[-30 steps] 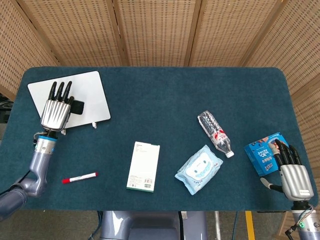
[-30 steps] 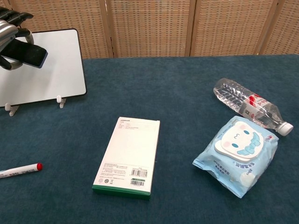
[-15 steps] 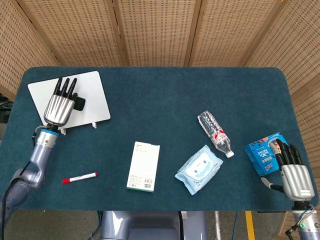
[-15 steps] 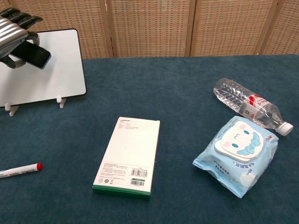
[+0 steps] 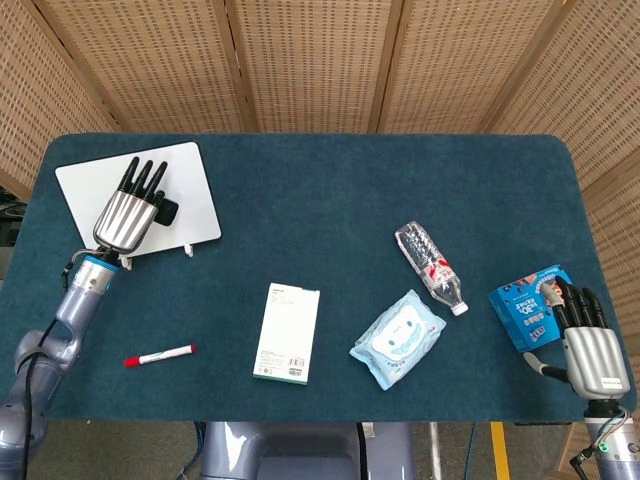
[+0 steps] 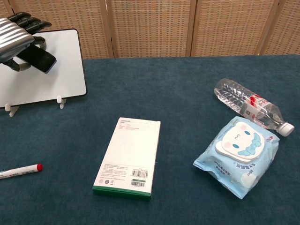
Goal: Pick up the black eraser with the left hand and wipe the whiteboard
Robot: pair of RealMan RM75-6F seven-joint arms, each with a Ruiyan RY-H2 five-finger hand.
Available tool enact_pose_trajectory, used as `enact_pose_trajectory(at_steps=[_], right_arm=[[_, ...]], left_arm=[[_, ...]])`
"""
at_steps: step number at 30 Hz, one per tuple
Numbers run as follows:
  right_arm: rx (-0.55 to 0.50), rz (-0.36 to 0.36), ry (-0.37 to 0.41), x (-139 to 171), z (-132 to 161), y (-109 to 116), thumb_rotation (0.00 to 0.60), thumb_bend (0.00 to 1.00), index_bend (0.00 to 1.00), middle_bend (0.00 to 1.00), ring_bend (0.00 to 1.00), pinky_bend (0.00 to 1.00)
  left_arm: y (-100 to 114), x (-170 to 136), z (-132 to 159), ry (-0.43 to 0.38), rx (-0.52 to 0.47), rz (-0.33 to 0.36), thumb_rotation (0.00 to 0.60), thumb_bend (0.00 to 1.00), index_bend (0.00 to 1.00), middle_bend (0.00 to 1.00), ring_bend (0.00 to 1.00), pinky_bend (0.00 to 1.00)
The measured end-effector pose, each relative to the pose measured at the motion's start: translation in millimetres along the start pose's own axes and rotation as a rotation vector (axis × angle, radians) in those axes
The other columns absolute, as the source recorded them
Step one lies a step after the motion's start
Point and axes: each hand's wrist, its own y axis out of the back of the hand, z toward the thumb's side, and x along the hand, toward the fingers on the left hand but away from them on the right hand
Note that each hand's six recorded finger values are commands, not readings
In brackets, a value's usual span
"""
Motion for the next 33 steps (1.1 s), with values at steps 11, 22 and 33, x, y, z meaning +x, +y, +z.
enact_pose_trajectory(at_steps=[11,22,33], right_arm=[[0.004,0.015,-0.024,-5.9,-5.3,-5.2,0.600,0.05,0.03,0.00,0.00,0.00],[0.007,0.013,-0.031,-9.0,-5.8,-7.3,0.600,0.05,0.03,0.00,0.00,0.00],[0.004,0.004,-0.033,-9.8,-6.5,-6.3,0.600,0.05,0.03,0.00,0.00,0.00]], left_arm=[[-15.4,3.2,4.1,-0.033,0.036,-0.079,0.600,0.33,0.41,0.00,0.00,0.00],[-22.5,5.3,-2.4,-0.024,0.056,-0.122,0.600,0.32,0.40,0.00,0.00,0.00],[-27.3,6.5,-3.8,-0.029,0.074,-0.152,0.600,0.25,0.38,0.00,0.00,0.00]])
